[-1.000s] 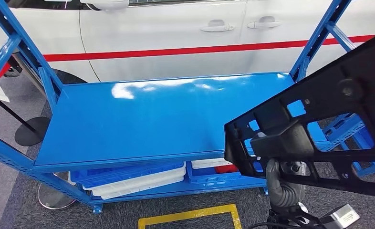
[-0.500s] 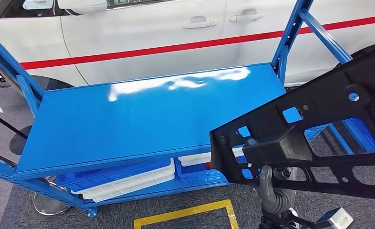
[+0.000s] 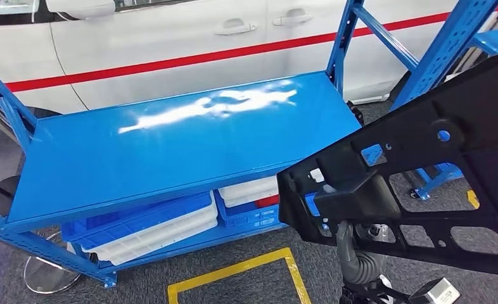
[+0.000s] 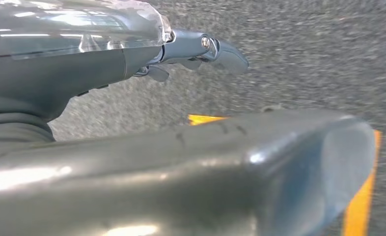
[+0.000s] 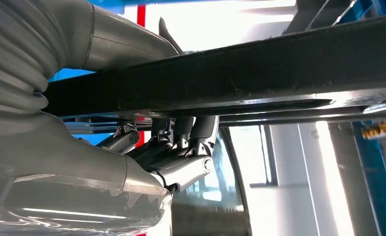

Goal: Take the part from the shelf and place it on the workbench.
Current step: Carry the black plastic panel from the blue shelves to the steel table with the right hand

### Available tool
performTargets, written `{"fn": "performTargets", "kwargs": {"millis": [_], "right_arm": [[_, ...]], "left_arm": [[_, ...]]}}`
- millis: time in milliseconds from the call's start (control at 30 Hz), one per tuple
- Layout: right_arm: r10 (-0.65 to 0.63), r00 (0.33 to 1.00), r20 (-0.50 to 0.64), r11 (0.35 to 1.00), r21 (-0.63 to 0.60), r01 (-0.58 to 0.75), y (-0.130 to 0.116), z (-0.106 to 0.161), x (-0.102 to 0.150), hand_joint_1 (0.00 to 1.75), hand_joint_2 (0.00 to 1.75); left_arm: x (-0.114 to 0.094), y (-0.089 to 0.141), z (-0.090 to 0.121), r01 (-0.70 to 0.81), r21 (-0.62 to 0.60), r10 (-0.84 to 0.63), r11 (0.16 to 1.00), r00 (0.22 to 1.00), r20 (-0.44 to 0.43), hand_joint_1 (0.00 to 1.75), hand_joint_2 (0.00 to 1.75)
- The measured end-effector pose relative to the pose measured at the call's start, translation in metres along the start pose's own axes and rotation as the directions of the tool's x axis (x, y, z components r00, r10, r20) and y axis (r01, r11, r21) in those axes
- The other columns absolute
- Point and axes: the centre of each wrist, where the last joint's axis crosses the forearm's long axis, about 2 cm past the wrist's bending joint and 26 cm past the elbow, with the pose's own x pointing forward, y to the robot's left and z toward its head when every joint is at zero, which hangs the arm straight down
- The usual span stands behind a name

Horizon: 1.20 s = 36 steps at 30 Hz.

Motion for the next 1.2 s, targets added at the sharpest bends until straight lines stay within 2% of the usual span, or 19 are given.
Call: {"fn": "performTargets", "kwargs": {"millis": [233, 533, 867, 1200], "right_arm": [[0.045, 0.999, 0.019, 0.998, -0.05, -0.044, -0.012, 0.002, 0.008, 1.75, 1.75], [0.05, 0.998, 0.026, 0.993, -0.111, -0.046, -0.014, 0.006, 0.011, 1.75, 1.75], [0.108, 0.993, -0.042, 0.98, -0.166, -0.113, -0.014, 0.025, 0.014, 1.75, 1.75], [0.19, 0.977, -0.092, 0.962, -0.181, -0.204, -0.02, 0.04, 0.027, 1.75, 1.75]], "left_arm": [[-0.001, -0.001, 0.001, -0.003, 0.013, 0.003, 1.0, 1.0, -0.007, 0.0, 0.0], [-0.003, 0.0, 0.001, -0.013, -0.005, 0.013, 1.0, 1.0, 0.002, 0.0, 0.0], [0.0, 0.001, -0.001, 0.012, -0.048, -0.013, 0.999, 1.0, -0.024, 0.0, 0.0], [0.001, 0.004, -0.002, 0.054, -0.079, -0.052, 0.995, 0.998, 0.024, 0.0, 0.0]]}}
